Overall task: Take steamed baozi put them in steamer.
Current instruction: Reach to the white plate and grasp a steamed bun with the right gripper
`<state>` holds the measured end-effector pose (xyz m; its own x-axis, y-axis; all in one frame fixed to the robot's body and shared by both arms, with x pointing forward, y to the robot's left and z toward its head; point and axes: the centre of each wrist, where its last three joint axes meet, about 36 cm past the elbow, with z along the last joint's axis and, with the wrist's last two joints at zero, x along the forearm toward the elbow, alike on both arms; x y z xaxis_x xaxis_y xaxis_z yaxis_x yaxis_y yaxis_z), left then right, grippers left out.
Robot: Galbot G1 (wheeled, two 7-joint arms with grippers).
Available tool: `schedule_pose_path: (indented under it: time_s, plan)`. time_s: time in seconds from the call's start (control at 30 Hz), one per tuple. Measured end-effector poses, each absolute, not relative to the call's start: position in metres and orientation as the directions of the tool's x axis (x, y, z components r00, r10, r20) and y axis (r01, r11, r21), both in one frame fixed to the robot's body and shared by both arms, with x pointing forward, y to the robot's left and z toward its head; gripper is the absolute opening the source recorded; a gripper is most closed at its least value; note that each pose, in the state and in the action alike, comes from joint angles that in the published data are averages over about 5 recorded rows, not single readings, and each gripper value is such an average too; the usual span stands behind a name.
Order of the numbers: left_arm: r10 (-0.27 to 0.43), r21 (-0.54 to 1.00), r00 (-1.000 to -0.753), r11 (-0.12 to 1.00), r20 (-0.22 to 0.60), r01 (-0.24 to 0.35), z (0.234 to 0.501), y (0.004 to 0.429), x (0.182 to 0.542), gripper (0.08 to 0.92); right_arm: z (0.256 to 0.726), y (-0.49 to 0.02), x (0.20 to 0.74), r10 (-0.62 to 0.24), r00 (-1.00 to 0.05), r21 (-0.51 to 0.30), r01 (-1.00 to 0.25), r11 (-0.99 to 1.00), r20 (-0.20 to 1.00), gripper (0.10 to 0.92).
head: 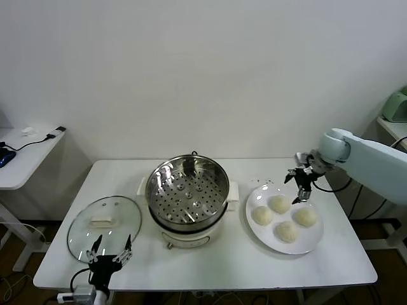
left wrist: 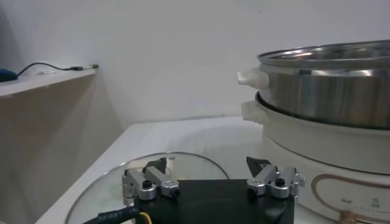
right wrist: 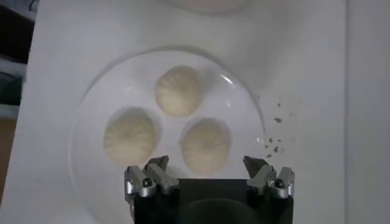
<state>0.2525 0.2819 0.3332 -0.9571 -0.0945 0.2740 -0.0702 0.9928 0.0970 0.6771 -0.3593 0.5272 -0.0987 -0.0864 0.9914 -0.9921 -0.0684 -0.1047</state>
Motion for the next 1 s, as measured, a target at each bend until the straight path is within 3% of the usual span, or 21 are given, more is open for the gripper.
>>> schedule_pose_path:
  time_s: [0.6,1.0]
  plan:
    - [-0.088,0.101,-0.955,0.993,0.284,-0.062,0.328,0.280,0.252,0.823,0.464,-0.335,0.694,-0.039,-0.094,-0.095,-0.995,-0.026,0.995,0.820]
    - [-0.080,0.098,-0.956,0.994,0.281,-0.055,0.331,0.276,0.250,0.823,0.459,-0.335,0.694,-0.045,-0.111,-0.112,-0.994,-0.003,0.993,0.586]
